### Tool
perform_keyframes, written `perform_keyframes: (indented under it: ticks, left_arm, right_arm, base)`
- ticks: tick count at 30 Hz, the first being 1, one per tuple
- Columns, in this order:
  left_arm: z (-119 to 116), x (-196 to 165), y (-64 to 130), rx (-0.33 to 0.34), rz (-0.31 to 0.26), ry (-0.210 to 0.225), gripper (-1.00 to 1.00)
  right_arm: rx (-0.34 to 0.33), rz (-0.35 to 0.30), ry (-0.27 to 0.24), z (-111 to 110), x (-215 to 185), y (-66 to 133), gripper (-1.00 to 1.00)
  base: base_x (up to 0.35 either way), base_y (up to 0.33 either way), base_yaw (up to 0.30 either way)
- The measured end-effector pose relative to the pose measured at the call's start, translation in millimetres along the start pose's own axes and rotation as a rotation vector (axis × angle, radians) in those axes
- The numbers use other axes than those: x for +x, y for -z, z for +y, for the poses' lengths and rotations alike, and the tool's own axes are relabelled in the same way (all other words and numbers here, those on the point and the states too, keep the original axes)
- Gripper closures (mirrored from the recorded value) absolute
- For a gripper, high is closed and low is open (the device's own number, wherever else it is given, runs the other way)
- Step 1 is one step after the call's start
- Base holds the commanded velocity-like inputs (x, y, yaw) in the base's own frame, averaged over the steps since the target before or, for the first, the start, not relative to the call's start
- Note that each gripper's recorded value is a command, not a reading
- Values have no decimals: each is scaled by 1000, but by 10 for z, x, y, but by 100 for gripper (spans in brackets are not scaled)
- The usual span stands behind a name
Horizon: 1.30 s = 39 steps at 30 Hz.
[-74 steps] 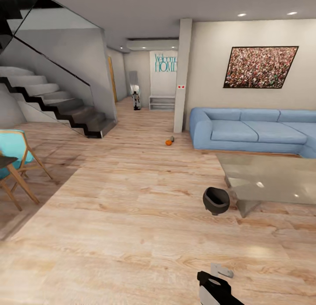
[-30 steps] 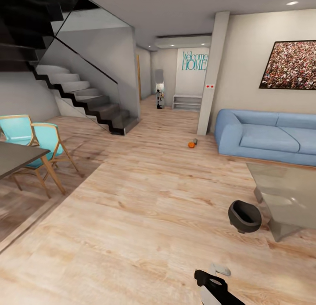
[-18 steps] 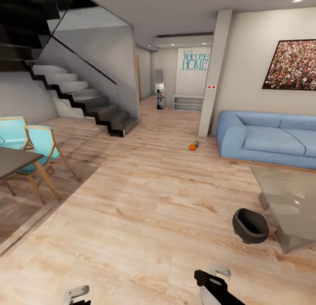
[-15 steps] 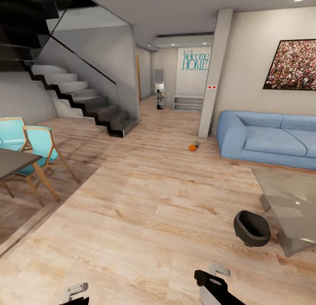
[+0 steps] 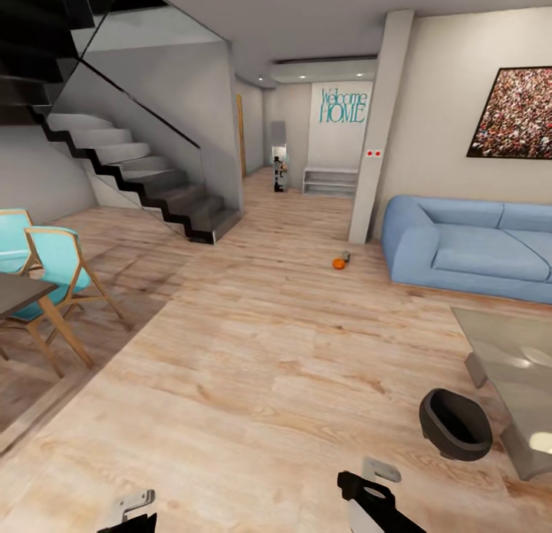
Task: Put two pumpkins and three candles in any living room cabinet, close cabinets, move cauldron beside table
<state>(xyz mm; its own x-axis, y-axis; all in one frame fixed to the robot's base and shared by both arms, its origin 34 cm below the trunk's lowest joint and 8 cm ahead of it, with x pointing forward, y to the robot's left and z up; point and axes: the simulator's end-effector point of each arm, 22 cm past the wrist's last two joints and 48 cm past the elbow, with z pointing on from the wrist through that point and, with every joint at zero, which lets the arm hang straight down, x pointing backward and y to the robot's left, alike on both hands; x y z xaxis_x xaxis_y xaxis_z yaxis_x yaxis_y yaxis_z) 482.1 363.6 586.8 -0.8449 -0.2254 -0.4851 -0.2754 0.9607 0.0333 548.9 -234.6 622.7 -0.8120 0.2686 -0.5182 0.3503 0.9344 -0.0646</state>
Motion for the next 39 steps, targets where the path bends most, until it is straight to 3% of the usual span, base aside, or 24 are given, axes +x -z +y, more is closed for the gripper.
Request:
perform_keyframes:
  ticks: [7, 14, 39]
  left_arm:
    - [13, -26, 2, -4, -22, 6, -100]
    - [38, -146, 12, -7, -88, 12, -100]
    - [100, -138, 23, -19, -113, 11, -100]
  right_arm:
    - [5, -5, -3, -42, -16, -12, -100]
    - [7, -54, -29, -59, -127, -13, -100]
    - [5, -60, -34, -52, -142, -11, -100]
  base:
    - [333, 0, 0]
    - [333, 0, 0]
    - [333, 0, 0]
